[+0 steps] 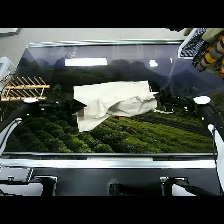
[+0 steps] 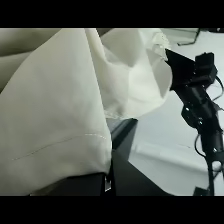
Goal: Fold the clothes and pants, and hang the long-sleeved shirts on hangers.
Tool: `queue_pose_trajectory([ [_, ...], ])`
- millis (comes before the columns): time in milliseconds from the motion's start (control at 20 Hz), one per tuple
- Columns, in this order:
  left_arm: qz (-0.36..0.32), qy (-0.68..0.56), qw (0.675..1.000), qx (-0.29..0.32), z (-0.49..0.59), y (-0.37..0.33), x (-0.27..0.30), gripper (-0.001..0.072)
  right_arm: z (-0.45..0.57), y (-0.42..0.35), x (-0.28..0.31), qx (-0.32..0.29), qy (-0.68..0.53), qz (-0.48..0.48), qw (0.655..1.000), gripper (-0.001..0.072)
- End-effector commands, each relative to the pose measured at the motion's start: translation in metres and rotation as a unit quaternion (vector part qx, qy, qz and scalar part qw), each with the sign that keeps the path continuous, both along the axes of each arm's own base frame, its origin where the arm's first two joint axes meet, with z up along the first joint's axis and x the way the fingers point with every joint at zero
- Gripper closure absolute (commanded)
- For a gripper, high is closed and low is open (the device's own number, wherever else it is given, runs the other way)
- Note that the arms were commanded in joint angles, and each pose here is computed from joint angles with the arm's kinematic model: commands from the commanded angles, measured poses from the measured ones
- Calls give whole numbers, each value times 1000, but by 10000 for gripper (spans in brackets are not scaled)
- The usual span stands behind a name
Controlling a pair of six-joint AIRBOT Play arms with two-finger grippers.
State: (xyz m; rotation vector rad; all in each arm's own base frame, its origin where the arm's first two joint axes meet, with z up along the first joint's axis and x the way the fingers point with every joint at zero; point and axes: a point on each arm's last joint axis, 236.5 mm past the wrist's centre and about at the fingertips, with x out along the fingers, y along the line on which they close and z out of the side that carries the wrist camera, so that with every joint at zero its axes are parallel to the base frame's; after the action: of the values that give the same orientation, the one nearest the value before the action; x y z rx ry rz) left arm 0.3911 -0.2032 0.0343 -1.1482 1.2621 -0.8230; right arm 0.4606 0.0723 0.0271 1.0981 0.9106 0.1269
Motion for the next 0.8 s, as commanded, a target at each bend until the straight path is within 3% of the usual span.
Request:
queue_pose_trajectory([
  [0, -70, 41, 996, -25, 30, 16, -33, 698, 16, -1, -19, -77, -33, 62, 995, 676],
  [300, -130, 105, 974, 151, -5, 27, -90, 698, 9, -12, -80, -201, 6, 177, 963, 676],
  [500, -193, 112, 956, 189, -18, 4, -133, 699, -9, -22, -120, -238, 69, 237, 939, 676],
  [750, -253, 167, 919, 251, -58, 7, -184, 698, -49, -40, -145, -260, 132, 231, 928, 676],
])
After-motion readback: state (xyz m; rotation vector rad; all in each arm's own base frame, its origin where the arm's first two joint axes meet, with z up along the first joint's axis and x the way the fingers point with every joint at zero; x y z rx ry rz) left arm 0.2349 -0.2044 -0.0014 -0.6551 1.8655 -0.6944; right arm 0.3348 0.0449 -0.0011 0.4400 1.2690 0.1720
